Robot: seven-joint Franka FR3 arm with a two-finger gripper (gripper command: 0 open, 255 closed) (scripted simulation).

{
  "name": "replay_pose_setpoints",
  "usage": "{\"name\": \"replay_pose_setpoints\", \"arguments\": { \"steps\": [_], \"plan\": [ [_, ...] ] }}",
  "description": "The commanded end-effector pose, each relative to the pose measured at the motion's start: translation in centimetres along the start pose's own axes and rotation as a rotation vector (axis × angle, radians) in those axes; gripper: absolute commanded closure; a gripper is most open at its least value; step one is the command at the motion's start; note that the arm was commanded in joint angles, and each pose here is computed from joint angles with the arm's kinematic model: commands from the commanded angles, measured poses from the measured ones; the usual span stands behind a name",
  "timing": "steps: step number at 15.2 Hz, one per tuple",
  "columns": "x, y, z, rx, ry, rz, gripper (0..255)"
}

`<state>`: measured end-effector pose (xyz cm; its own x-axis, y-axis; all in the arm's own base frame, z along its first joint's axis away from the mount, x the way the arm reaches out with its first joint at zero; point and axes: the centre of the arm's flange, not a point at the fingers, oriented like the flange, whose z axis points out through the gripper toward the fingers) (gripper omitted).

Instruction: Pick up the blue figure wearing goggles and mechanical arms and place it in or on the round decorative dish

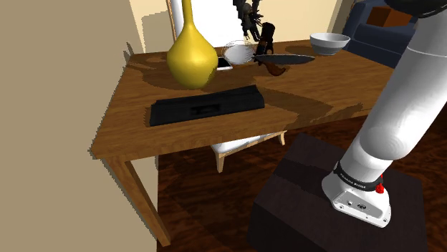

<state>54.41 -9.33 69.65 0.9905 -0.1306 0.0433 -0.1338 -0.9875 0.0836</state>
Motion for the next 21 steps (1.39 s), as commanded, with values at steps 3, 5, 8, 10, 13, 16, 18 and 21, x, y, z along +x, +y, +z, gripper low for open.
{"name": "replay_pose_setpoints", "arguments": {
  "steps": [3, 5, 8, 10, 13, 16, 18, 21],
  "plan": [
    [3.2, 4.3, 0.1, -0.001, -0.003, 0.000, 255],
    [4.8, 6.4, 0.2, -0.001, -0.003, 0.000, 255],
    [6.9, 9.4, 0.4, -0.001, -0.003, 0.001, 255],
    [6.9, 9.3, 1.4, -0.001, -0.003, 0.001, 255],
    [6.8, 9.2, 3.0, -0.001, -0.003, 0.001, 255],
    [6.7, 9.0, 4.6, -0.001, -0.003, 0.001, 255],
    [6.7, 9.0, 5.6, -0.001, -0.003, 0.001, 255],
    [6.6, 8.8, 7.2, -0.001, -0.003, 0.001, 255]
  ]
}}
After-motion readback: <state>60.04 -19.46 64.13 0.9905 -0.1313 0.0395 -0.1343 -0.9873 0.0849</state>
